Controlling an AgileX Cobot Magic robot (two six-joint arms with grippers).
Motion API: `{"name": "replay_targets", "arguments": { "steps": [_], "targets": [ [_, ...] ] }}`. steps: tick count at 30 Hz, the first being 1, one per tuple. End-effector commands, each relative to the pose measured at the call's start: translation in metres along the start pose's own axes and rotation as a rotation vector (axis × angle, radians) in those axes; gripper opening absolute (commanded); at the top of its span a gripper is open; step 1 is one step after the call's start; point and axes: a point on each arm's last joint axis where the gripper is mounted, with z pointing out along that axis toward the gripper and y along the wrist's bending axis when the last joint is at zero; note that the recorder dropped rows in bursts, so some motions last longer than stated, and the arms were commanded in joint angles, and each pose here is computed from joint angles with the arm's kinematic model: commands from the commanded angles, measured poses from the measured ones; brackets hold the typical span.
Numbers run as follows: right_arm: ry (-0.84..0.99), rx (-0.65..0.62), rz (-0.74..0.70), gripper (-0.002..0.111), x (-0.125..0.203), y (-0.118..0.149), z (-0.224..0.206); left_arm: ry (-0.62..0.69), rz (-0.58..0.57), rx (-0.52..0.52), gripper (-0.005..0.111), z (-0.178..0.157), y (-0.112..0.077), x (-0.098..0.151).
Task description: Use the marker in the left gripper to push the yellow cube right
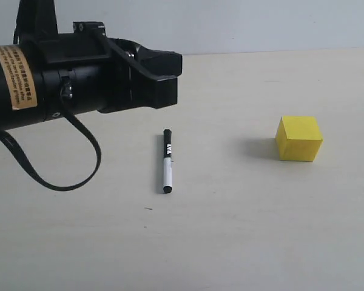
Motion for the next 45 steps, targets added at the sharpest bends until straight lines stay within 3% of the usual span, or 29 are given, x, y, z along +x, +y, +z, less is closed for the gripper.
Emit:
{"name": "replay_targets", "arguments": {
  "steps": [1, 6, 7, 9, 10, 11, 13, 18, 24, 25, 31, 35, 45],
  "targets": [
    [-0.007, 0.002, -0.014, 0.000, 0.001, -0.001, 0.000, -0.012, -0.003, 0.017, 0.000, -0.004, -0.002, 0.001],
    [-0.007, 0.002, -0.014, 0.000, 0.001, -0.001, 0.000, 0.013, 0.013, 0.000, 0.000, -0.007, -0.002, 0.003],
    [-0.007, 0.002, -0.014, 0.000, 0.001, -0.001, 0.000, 0.065, -0.030, -0.047, 0.000, -0.009, 0.001, 0.007],
    [-0.007, 0.002, -0.014, 0.000, 0.001, -0.001, 0.000, 0.247, -0.179, -0.252, 0.000, -0.022, 0.011, 0.024],
    [-0.007, 0.002, -0.014, 0.000, 0.001, -0.001, 0.000, 0.359, -0.199, -0.379, 0.000, -0.034, 0.017, 0.033],
    [-0.007, 0.002, -0.014, 0.000, 0.001, -0.001, 0.000, 0.393, -0.208, -0.419, 0.000, -0.046, 0.020, 0.037],
    [-0.007, 0.002, -0.014, 0.000, 0.001, -0.001, 0.000, 0.317, -0.228, -0.393, 0.000, -0.080, 0.028, 0.047],
    [-0.007, 0.002, -0.014, 0.000, 0.001, -0.001, 0.000, -0.126, -0.279, -0.287, 0.000, -0.144, 0.050, 0.075],
    [-0.007, 0.002, -0.014, 0.000, 0.001, -0.001, 0.000, -0.427, -0.265, -0.332, 0.000, -0.176, 0.063, 0.119],
    [-0.007, 0.002, -0.014, 0.000, 0.001, -0.001, 0.000, -0.490, -0.250, -0.341, 0.000, -0.181, 0.062, 0.115],
    [-0.007, 0.002, -0.014, 0.000, 0.001, -0.001, 0.000, -0.534, -0.177, -0.581, 0.000, -0.202, 0.069, 0.125],
    [-0.007, 0.002, -0.014, 0.000, 0.001, -0.001, 0.000, -0.493, -0.238, -0.721, 0.000, -0.211, 0.076, 0.138],
    [-0.007, 0.002, -0.014, 0.000, 0.001, -0.001, 0.000, -0.454, -0.248, -0.747, 0.000, -0.210, 0.079, 0.139]
  ]
}}
